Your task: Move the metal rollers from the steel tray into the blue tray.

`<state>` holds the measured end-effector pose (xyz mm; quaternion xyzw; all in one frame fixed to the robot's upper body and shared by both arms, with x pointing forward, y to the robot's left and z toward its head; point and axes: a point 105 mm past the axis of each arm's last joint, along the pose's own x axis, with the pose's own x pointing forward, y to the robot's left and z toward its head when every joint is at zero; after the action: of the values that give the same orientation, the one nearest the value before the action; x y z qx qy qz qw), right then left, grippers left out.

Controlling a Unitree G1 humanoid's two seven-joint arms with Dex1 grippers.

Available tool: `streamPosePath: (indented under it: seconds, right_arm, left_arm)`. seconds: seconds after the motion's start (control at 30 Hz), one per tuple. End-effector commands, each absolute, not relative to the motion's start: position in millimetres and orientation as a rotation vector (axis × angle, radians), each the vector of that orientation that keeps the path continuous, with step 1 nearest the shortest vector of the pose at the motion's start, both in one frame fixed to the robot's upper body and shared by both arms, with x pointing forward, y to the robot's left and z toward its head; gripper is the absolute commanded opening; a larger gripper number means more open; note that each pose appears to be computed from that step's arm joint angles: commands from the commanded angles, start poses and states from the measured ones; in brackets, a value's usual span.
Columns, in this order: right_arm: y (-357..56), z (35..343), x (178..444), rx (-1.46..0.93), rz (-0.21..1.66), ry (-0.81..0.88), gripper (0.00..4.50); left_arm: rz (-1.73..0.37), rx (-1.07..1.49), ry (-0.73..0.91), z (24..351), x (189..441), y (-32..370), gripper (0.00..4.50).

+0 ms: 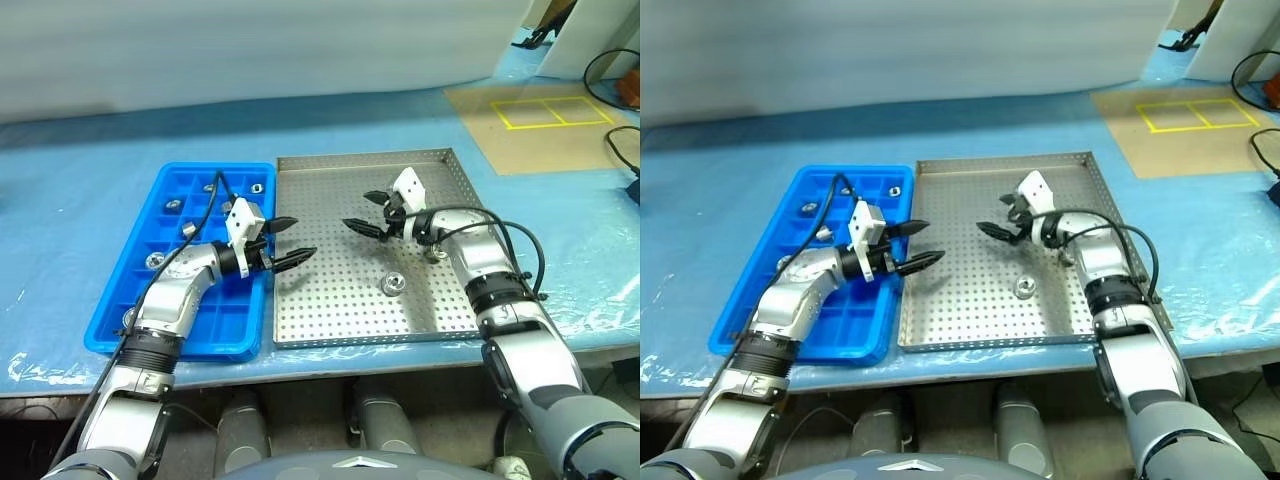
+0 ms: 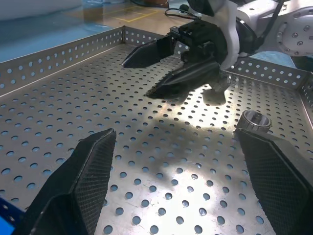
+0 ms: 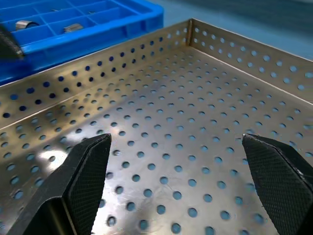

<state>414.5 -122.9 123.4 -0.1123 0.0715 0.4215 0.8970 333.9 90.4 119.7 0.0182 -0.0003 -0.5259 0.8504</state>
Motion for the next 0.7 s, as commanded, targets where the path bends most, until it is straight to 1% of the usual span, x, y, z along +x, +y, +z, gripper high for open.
streamPosePath:
  seconds: [0.03, 0.27, 0.43, 0.57, 0.7]
  right_arm:
    - [-138, 146, 433, -0.217, 0.766, 0.121, 4.45]
    - [-140, 141, 433, -0.184, 0.809, 0.234, 4.45]
    - [-143, 138, 433, -0.236, 0.798, 0.276, 4.45]
    - [-145, 139, 434, -0.284, 0.784, 0.273, 4.45]
    - [-146, 134, 433, -0.313, 0.787, 0.318, 4.45]
  left_arm:
    - [-1.138, 0.061, -0.067, 146, 333, 77, 4.24]
    - [-1.148, 0.058, -0.067, 160, 334, 69, 4.24]
    - [-1.157, 0.055, -0.064, 164, 333, 65, 4.24]
    - [-1.16, 0.054, -0.061, 167, 332, 64, 4.24]
    - [-1.163, 0.054, -0.06, 168, 332, 64, 4.24]
